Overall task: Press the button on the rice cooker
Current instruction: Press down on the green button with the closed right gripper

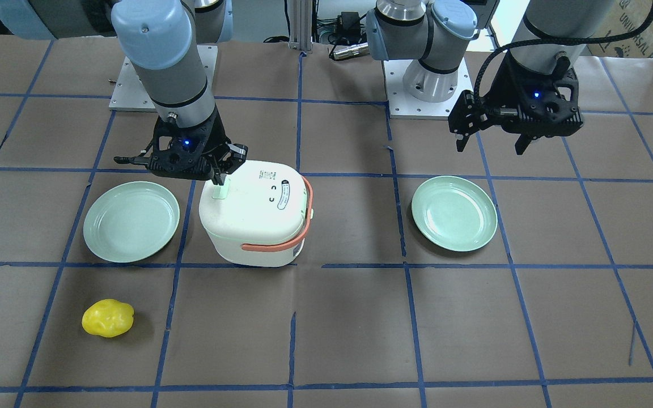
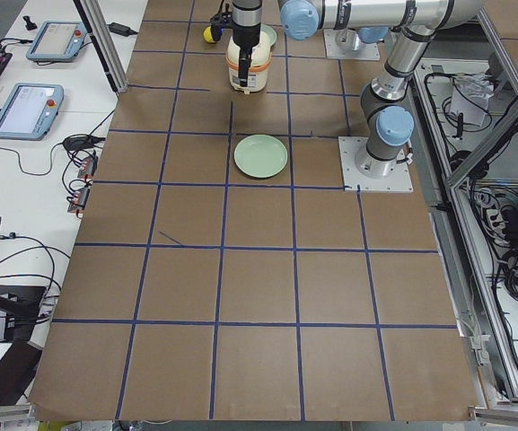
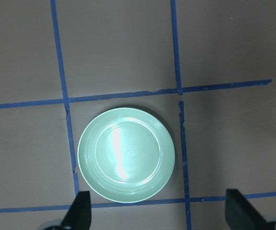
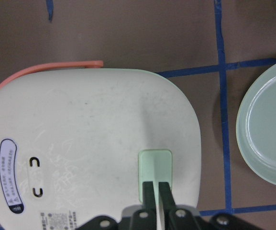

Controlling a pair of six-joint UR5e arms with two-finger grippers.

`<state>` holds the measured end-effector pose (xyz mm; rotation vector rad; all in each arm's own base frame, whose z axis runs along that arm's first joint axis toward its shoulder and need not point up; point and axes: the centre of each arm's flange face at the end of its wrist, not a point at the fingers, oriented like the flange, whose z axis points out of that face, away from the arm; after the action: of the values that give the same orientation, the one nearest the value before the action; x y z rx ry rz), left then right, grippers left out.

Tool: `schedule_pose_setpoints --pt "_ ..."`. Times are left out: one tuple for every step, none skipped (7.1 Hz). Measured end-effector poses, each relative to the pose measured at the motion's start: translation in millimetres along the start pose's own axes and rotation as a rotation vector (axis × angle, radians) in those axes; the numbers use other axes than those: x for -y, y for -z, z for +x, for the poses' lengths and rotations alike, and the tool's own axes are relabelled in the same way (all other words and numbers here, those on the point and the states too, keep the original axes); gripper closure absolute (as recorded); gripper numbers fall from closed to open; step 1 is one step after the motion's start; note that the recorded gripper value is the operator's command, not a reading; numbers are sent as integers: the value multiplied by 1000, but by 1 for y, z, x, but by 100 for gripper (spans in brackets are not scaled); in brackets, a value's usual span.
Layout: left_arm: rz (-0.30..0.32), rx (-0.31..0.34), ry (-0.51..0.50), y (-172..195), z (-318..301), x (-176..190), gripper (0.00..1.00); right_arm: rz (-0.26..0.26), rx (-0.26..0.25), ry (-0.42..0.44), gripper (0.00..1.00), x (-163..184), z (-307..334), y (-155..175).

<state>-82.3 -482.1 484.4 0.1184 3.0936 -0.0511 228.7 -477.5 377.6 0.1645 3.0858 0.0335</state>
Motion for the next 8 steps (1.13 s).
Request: schedule_pose_setpoints --pt "0 0 0 0 0 0 0 -3 -1 1 82 0 0 -1" --pt "0 0 0 0 0 0 0 -7 -2 1 81 1 0 -3" --pt "0 0 0 0 0 0 0 -13 -4 2 81 0 0 -6" --pt "0 0 0 0 0 0 0 -16 -5 2 81 -1 1 -11" --pt "0 0 0 0 0 0 0 -12 -6 3 81 -1 2 -14" --pt "0 0 0 0 0 0 0 -7 -6 3 81 -1 3 -16" --pt "0 0 0 0 0 0 0 -4 -5 3 81 -1 3 -16" --pt "0 0 0 0 0 0 0 -4 -4 3 81 0 3 -16"
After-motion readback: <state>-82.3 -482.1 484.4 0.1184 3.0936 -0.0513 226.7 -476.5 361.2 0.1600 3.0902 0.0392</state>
